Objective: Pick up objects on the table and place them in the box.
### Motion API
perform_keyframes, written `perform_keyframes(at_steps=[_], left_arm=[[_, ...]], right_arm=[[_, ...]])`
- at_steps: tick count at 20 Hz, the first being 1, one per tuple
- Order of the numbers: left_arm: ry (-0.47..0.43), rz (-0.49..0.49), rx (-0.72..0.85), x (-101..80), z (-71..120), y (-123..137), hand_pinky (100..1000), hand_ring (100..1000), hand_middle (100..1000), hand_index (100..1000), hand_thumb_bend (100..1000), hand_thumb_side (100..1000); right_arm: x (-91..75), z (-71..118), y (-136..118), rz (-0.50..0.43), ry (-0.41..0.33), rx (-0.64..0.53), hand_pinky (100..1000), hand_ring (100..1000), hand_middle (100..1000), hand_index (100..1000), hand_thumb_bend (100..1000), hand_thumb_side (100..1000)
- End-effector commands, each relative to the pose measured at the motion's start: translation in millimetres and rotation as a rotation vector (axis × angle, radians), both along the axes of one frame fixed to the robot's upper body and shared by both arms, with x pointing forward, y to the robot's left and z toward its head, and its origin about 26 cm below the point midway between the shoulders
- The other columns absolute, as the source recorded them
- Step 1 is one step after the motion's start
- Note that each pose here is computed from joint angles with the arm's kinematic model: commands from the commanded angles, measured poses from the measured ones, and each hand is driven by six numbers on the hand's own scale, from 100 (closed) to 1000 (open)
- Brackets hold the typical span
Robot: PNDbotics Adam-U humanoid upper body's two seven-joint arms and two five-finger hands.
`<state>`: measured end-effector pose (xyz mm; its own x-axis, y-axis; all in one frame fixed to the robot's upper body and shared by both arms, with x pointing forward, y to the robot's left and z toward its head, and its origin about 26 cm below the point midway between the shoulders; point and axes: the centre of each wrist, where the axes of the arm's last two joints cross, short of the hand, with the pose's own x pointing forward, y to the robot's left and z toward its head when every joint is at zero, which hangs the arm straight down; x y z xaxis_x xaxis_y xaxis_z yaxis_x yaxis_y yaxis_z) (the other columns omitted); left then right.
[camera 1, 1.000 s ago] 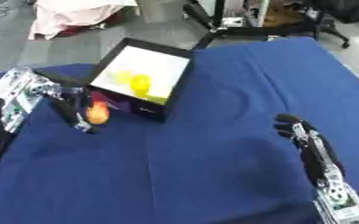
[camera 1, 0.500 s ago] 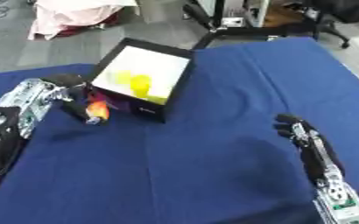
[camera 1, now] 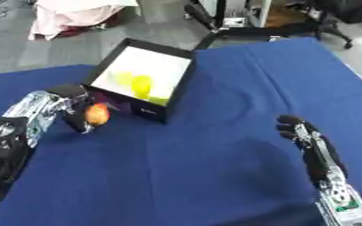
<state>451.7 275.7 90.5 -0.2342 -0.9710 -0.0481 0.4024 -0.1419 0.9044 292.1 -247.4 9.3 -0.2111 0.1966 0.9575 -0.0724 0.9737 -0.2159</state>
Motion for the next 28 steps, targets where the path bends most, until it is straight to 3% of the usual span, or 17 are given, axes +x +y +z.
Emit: perform_keyframes(at_steps=[1,8,11,15,21,24,27,28], left_arm=[[-0.107,-0.001,-0.056,3.1,34.1,7.6,549,325,278,479,160,124],[-0.334,-0.057,-0.142,-5.9,143.5,2.1,563,327,279,484,137,112],[-0.427,-0.031,-0.209,-2.6,168.7,-11.1,582,343,298,503,136,166],[-0.45,-0.001,-0.229,16.5,157.8,-38.9,600,374,335,537,229,280],[-0.417,0.052,-0.198,40.9,97.0,-71.4,687,510,480,662,300,450],[-0.451,0.073,-0.196,42.6,75.9,-76.5,784,716,705,841,578,780],[-0.521,0.09,-0.241,39.0,76.4,-68.3,803,747,747,863,537,879],[-0.539,0.09,-0.275,35.9,79.4,-63.6,803,745,746,859,440,971]], right_arm=[[3.2,6.8,-2.5,-0.001,-0.022,-0.007,839,797,765,794,100,902],[2.4,5.8,-4.0,-0.003,-0.017,-0.012,839,796,765,794,100,902],[1.7,4.7,-4.1,-0.001,-0.013,-0.013,839,797,765,794,100,905],[1.9,4.4,-2.6,0.004,-0.012,-0.011,839,796,765,794,100,906],[4.0,6.0,2.4,0.019,-0.017,0.0,839,797,765,794,100,906],[4.7,6.7,3.6,0.022,-0.019,0.003,839,797,765,794,100,906],[4.7,6.6,2.7,0.016,-0.019,0.004,839,796,765,794,100,908],[4.6,6.4,2.1,0.014,-0.018,0.003,839,796,765,794,100,909]])
